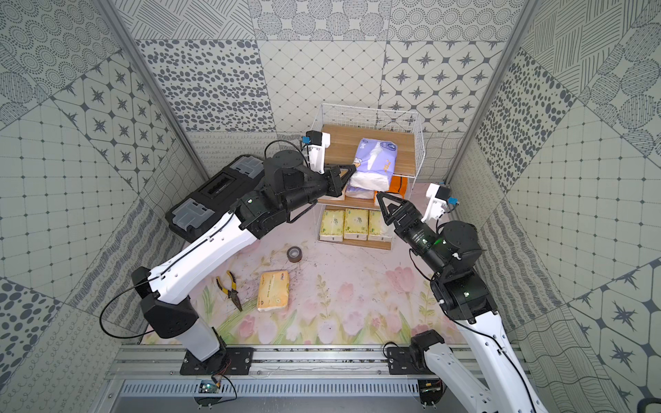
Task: Remove the tissue boxes from the shelf
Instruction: Pick up a box of tissues from the shelf, then place the box of tissues at the center of the board, then move the box of tissues to the center of the board, then pick up a box of tissues from the shelf.
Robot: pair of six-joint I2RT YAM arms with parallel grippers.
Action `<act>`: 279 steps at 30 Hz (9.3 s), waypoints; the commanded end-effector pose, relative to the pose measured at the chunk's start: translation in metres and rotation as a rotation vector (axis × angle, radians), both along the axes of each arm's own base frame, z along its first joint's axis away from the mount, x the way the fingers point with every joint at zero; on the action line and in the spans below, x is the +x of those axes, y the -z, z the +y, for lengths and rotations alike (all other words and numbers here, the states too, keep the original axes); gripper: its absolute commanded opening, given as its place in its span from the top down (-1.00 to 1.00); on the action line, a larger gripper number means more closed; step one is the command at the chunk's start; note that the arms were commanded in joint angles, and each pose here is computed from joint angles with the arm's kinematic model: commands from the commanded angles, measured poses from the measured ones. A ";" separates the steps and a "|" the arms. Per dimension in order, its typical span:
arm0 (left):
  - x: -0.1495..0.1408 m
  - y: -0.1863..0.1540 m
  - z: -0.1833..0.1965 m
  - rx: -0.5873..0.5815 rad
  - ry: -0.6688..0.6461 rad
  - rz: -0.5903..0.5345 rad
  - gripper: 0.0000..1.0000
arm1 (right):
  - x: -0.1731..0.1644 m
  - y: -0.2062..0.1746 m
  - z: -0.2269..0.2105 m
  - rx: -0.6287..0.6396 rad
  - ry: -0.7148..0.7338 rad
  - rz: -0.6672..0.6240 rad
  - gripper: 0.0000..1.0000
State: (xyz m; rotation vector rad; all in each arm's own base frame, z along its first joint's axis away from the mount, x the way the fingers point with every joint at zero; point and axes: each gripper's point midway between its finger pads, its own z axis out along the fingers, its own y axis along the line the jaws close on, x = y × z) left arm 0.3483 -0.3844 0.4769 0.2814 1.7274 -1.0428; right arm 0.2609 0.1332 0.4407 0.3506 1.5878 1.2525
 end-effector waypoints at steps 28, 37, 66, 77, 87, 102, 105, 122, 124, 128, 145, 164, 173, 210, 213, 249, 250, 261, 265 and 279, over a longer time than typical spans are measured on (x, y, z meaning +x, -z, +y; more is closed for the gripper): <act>-0.031 -0.011 0.024 -0.126 0.019 -0.056 0.23 | 0.046 -0.022 0.015 0.150 -0.035 -0.022 0.46; -0.053 -0.009 0.085 -0.190 -0.118 -0.035 -0.27 | 0.009 -0.016 0.022 0.003 -0.127 -0.086 0.61; -0.103 0.278 0.257 -0.129 -0.666 0.582 -0.29 | -0.066 0.252 0.150 -0.268 -0.461 0.432 0.79; -0.094 0.293 0.250 -0.157 -0.664 0.606 -0.27 | -0.054 0.305 0.174 -0.233 -0.390 0.497 0.76; -0.089 0.296 0.240 -0.131 -0.628 0.610 -0.28 | -0.059 0.365 0.137 -0.521 -0.355 0.654 -0.55; -0.071 0.323 0.200 -0.008 -0.506 0.668 -0.29 | -0.018 0.339 0.135 -0.536 -0.582 0.577 -0.27; -0.070 0.333 0.198 0.014 -0.507 0.689 -0.29 | -0.011 0.345 0.148 -0.524 -0.613 0.577 -0.11; -0.074 0.356 0.214 0.104 -0.572 0.724 -0.21 | -0.046 0.374 0.206 -0.552 -0.754 0.592 0.34; -0.075 0.356 0.217 0.106 -0.584 0.718 -0.22 | -0.048 0.375 0.212 -0.559 -0.763 0.587 0.38; -0.076 0.353 0.220 0.095 -0.593 0.713 -0.22 | -0.055 0.376 0.227 -0.564 -0.795 0.582 0.46; -0.083 0.304 0.220 -0.037 -0.540 0.636 -0.17 | -0.055 0.372 0.256 -0.492 -0.696 0.583 0.27; -0.027 0.173 0.102 -0.319 -0.268 0.421 -0.24 | -0.025 0.227 0.057 -0.437 0.105 0.222 -0.25; 0.016 0.161 0.074 -0.391 -0.425 0.468 -0.25 | -0.029 0.213 0.027 -0.418 0.200 0.186 -0.27; 0.083 0.173 0.075 -0.417 -0.705 0.549 0.98 | -0.042 0.198 0.008 -0.403 0.203 0.159 -0.30; 0.081 0.167 0.075 -0.420 -0.692 0.537 1.00 | -0.043 0.198 0.014 -0.422 0.172 0.159 -0.32; 0.013 0.176 0.084 -0.464 -0.484 0.630 1.00 | 0.095 0.112 0.105 0.102 -0.003 0.209 -0.77; 0.012 0.177 0.085 -0.464 -0.485 0.634 1.00 | 0.099 0.113 0.106 0.100 -0.002 0.210 -0.75; 0.010 0.178 0.088 -0.468 -0.487 0.647 1.00 | 0.124 0.130 0.123 0.075 -0.033 0.230 -0.25; 0.007 0.179 0.089 -0.472 -0.486 0.658 1.00 | 0.126 0.129 0.128 0.070 -0.052 0.225 0.00; -0.016 0.158 0.116 -0.433 -0.423 0.513 -0.39 | 0.100 0.121 0.115 0.021 -0.103 0.181 0.62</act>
